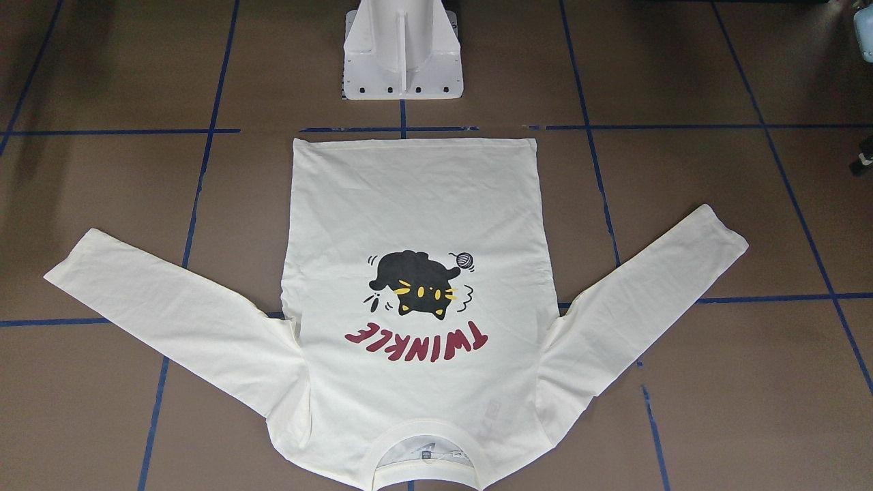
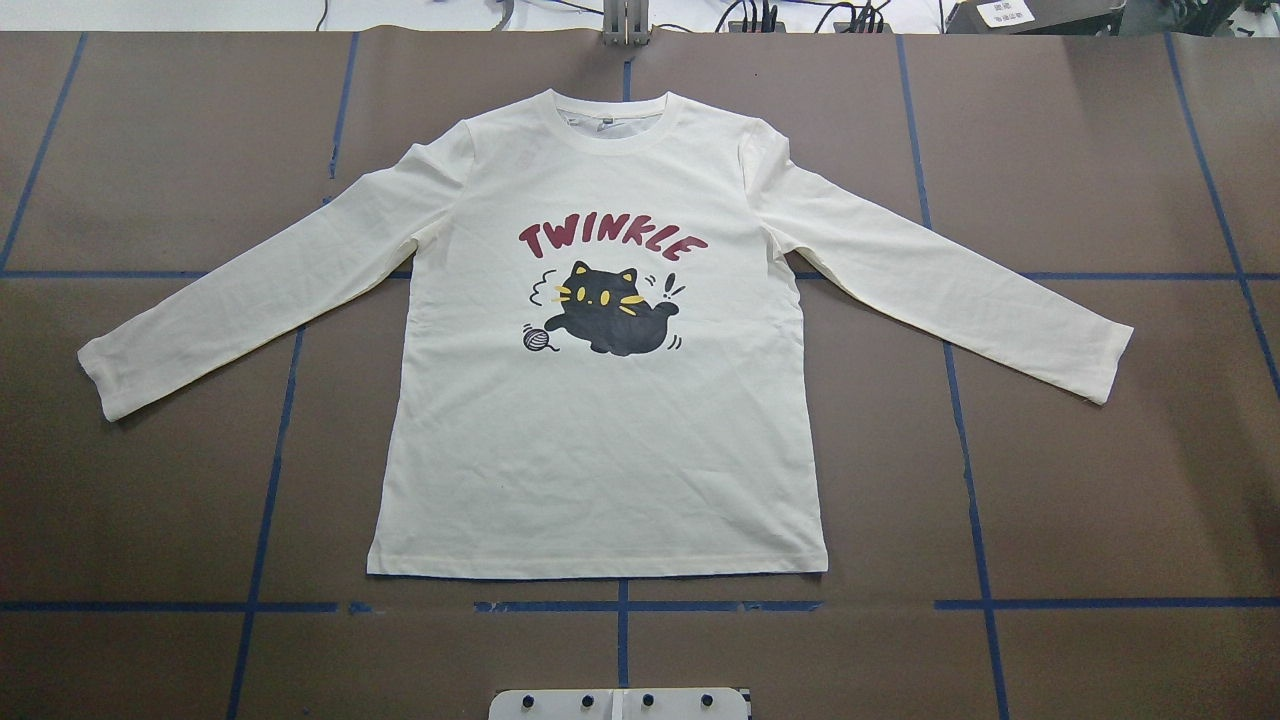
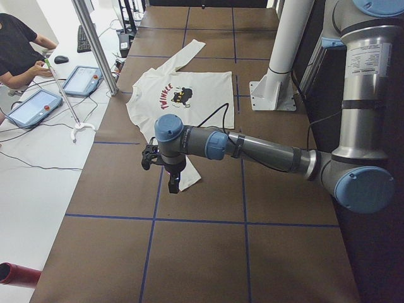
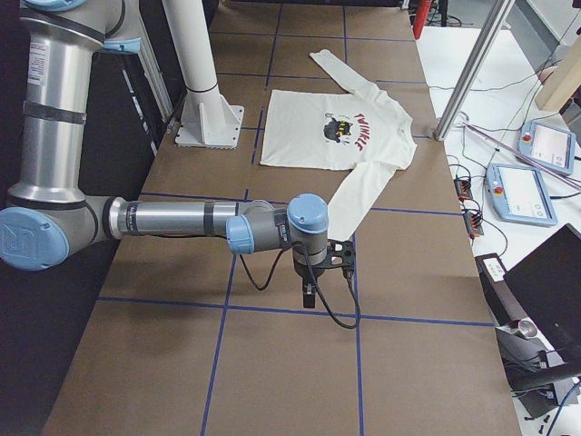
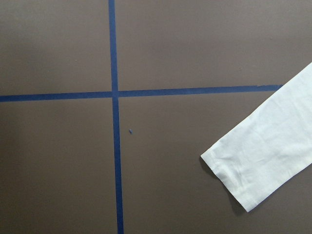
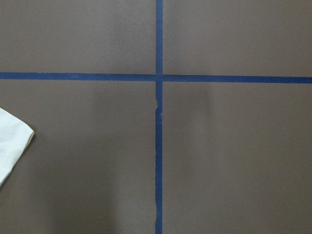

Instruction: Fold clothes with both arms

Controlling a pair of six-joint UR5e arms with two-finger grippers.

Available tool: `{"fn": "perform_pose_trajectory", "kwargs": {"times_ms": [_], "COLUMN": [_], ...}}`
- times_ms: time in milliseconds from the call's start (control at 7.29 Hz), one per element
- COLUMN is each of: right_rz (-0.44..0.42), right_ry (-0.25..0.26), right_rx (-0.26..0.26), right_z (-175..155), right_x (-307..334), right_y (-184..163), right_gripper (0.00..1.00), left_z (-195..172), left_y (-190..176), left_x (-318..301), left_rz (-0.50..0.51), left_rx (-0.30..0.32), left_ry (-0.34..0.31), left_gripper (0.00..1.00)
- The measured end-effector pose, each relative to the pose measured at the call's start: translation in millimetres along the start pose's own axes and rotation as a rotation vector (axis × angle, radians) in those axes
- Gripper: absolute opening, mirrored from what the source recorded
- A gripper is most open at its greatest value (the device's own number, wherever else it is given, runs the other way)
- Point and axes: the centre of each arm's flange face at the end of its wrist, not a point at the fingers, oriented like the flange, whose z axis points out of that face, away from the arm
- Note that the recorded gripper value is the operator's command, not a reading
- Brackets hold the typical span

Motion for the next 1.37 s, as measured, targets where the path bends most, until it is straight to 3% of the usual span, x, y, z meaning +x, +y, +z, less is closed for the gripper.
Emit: {"fn": "perform_pose_trajectory", "kwargs": {"times_ms": [412,823,1098,1372], "right_rz": [-0.089,-0.167,-0.186,-0.275], "right_ry": [-0.010,-0.019,-0.090,-0.166], "right_rx": [-0.062,-0.116,-0.164,-0.179], "right_z": [19,11,31,62], "right_x": [-20,-35,-52,-88], "right_y": [3,7,-3,-19], "right_gripper": [1.00,1.00,1.00,1.00], "left_z": [-5,-12,-20,-24], "left_y": [0,-1,-2,-1], "left_x": [6,14,27,33], "left_rz": [0.025,0.034,0.069,0.114], "left_rx": [0.020,0.036,0.062,0.098], "left_ry": [0.005,0.011,0.049,0.070], "left_gripper": [1.00,1.00,1.00,1.00]}}
